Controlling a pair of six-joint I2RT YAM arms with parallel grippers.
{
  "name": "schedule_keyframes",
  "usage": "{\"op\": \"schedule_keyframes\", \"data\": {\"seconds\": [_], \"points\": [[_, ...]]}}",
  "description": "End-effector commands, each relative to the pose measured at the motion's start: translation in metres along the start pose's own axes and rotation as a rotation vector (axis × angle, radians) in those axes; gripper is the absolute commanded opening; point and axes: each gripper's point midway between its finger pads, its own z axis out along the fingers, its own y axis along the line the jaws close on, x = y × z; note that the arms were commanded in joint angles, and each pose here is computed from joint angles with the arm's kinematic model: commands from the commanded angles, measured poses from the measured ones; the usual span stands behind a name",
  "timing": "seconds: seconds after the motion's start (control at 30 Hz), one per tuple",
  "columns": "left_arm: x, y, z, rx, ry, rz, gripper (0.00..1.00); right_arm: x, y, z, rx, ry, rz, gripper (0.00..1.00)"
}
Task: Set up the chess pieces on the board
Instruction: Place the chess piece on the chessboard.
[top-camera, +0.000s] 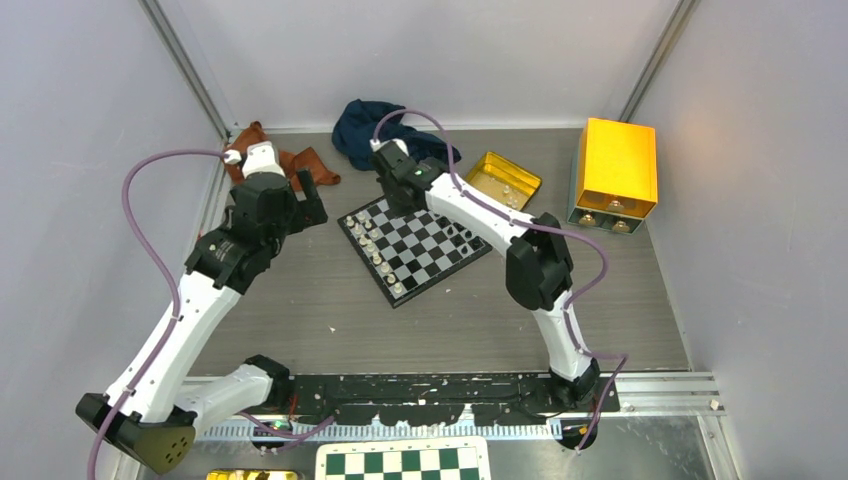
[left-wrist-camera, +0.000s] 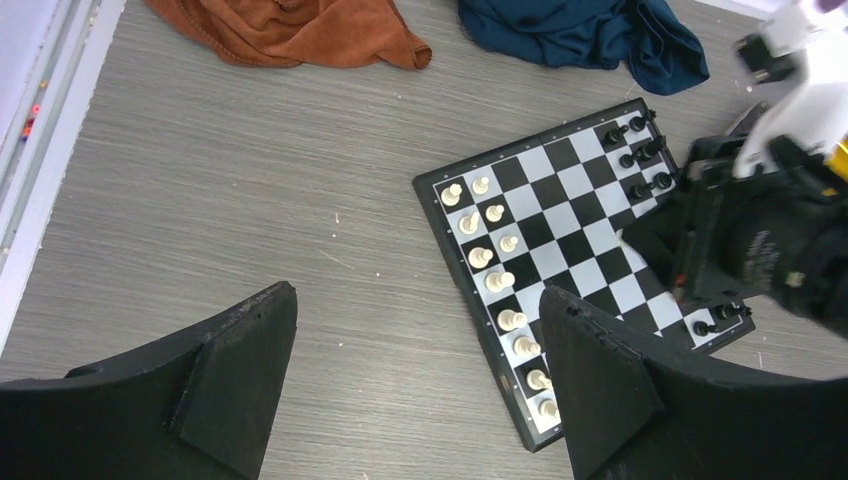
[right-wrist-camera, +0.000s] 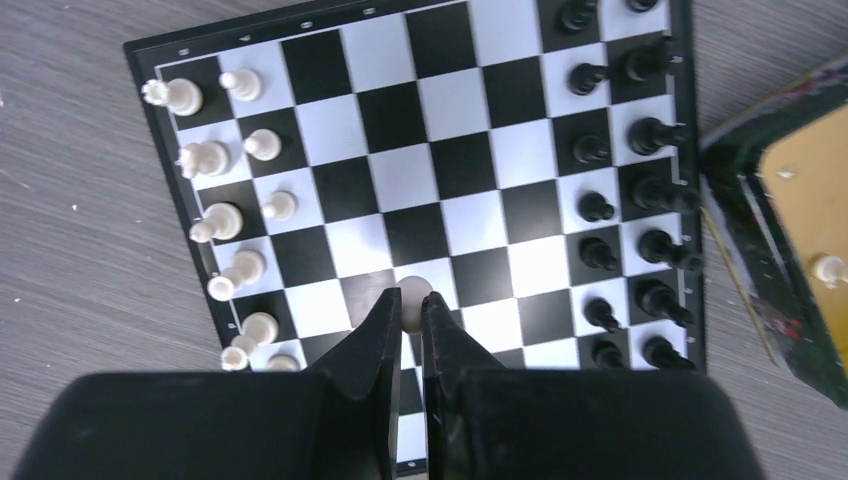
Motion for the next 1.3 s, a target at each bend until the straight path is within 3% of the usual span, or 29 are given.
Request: {"op": "schedule_keyframes", "data": {"seconds": [0.0,0.37,1.27], "points": [[-0.01,0.002,-0.008,-0.003,-0.043,-0.04,0.91,-0.002,0.025,0.003,-0.026,-0.004,-0.031,0.01],[-0.01,0.003,-0.011,0.003,-0.046,-0.048,0.91,0.019,0.058,0.02,-0.042,0.035,-0.114,0.01],[-0.009,0.0,-0.009,0.023,-0.043,-0.015,0.91,0.031,0.08,0.044,-0.057,0.059,-0.138,0.01]]}}
